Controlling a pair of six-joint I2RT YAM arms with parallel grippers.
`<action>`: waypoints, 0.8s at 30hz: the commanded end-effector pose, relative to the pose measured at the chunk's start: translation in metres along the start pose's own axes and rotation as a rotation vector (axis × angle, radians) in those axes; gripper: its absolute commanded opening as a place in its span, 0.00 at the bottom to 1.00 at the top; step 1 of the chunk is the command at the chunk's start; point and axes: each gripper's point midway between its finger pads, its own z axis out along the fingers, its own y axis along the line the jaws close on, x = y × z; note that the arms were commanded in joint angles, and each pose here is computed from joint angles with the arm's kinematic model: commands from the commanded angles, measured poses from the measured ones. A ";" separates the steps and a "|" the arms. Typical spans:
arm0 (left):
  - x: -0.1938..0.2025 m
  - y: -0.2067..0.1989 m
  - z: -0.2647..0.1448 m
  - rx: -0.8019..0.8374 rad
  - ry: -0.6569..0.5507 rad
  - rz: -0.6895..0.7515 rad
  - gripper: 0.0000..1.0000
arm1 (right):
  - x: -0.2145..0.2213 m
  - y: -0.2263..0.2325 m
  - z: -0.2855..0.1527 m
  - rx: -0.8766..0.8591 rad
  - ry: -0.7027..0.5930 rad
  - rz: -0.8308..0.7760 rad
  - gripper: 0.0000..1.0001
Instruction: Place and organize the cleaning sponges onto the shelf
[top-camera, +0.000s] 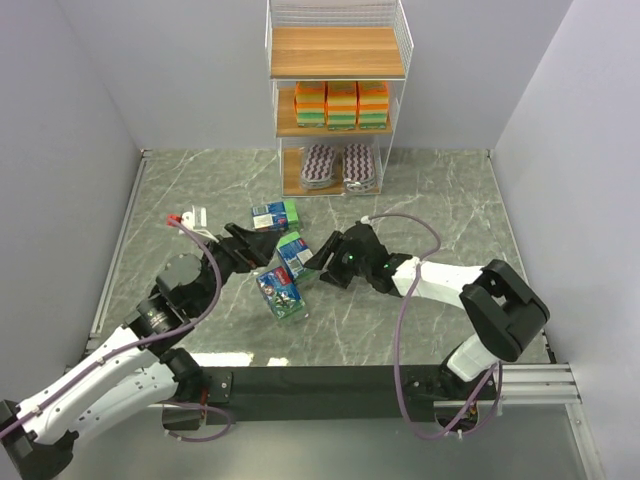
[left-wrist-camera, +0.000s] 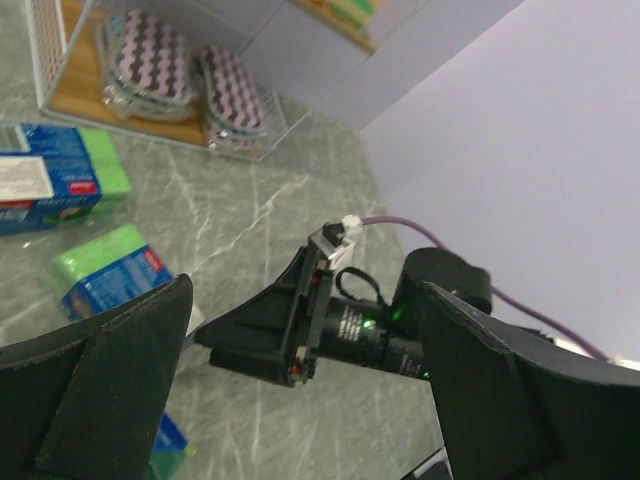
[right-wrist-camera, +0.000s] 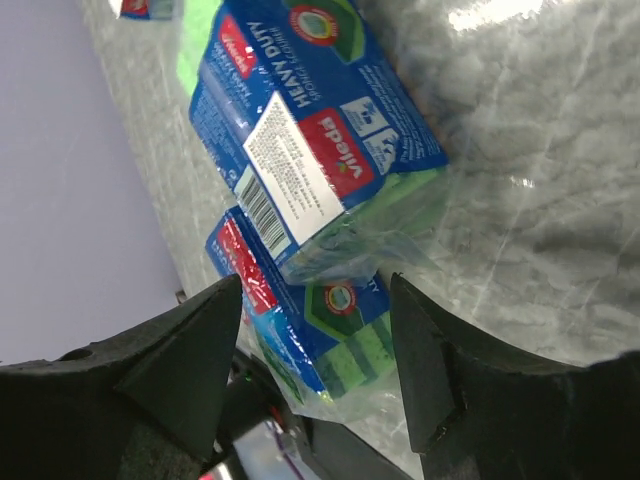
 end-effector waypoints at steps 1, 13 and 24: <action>0.003 0.011 -0.004 -0.032 0.001 -0.004 0.99 | -0.009 0.024 0.002 -0.070 -0.065 0.069 0.68; 0.016 0.022 0.005 -0.076 0.049 0.018 0.99 | -0.001 0.025 0.035 -0.049 -0.003 0.167 0.70; 0.015 0.032 0.003 -0.104 0.041 0.012 1.00 | -0.018 0.007 0.041 -0.045 -0.027 0.205 0.37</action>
